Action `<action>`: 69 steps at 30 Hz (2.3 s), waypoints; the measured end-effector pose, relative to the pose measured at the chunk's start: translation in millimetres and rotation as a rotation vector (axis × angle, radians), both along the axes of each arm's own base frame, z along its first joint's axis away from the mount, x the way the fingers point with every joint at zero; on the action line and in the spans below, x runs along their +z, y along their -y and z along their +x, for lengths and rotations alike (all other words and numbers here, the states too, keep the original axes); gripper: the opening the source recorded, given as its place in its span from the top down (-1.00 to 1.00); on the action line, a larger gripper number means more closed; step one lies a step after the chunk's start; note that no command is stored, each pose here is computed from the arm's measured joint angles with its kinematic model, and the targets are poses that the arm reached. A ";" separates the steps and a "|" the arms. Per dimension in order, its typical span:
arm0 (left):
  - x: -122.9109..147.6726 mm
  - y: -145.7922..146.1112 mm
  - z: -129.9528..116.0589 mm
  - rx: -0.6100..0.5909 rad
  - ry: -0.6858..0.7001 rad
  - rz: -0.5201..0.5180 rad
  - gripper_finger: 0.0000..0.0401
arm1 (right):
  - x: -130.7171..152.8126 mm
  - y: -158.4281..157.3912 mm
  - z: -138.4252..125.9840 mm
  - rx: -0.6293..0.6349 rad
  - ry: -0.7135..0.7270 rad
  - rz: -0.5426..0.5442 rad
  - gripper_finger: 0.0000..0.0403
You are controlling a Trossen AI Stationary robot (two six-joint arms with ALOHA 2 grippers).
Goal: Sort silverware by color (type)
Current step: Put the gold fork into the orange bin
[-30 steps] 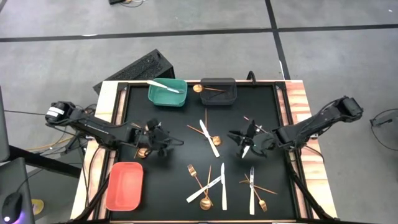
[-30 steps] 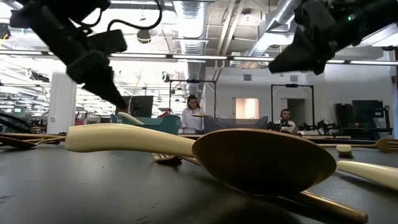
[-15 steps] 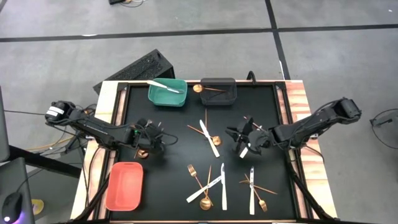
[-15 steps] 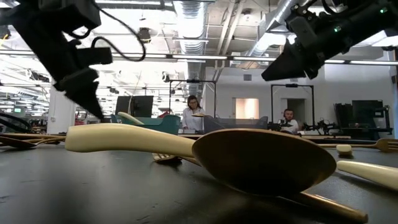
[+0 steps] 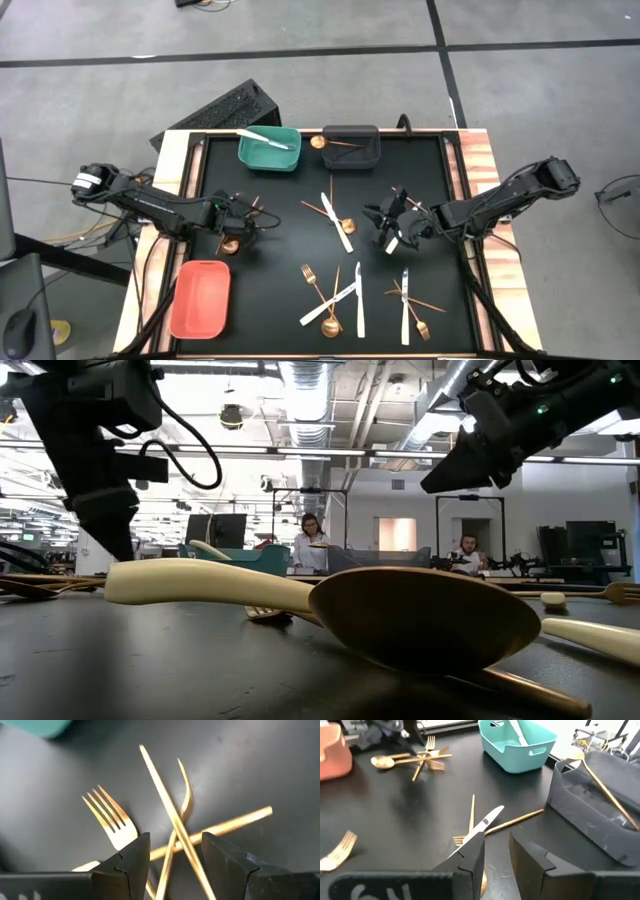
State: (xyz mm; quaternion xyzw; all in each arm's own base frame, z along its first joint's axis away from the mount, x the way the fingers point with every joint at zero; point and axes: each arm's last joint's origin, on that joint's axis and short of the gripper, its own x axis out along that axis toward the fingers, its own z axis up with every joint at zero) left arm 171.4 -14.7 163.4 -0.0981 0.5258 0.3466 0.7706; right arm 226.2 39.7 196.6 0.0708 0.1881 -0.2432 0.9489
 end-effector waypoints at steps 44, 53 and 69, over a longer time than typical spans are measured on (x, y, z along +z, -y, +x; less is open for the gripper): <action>-29.6 38.9 110.2 -1.193 0.574 0.033 0.17 | -3.7 -6.5 -4.9 0.120 -0.072 0.305 0.42; 14.0 33.8 94.5 -1.018 0.500 0.033 0.17 | 38.8 -5.2 -9.9 0.186 0.012 0.248 0.42; 5.7 74.6 96.4 -1.111 0.649 -0.046 0.17 | 34.0 18.7 -7.6 0.140 -0.087 0.077 0.42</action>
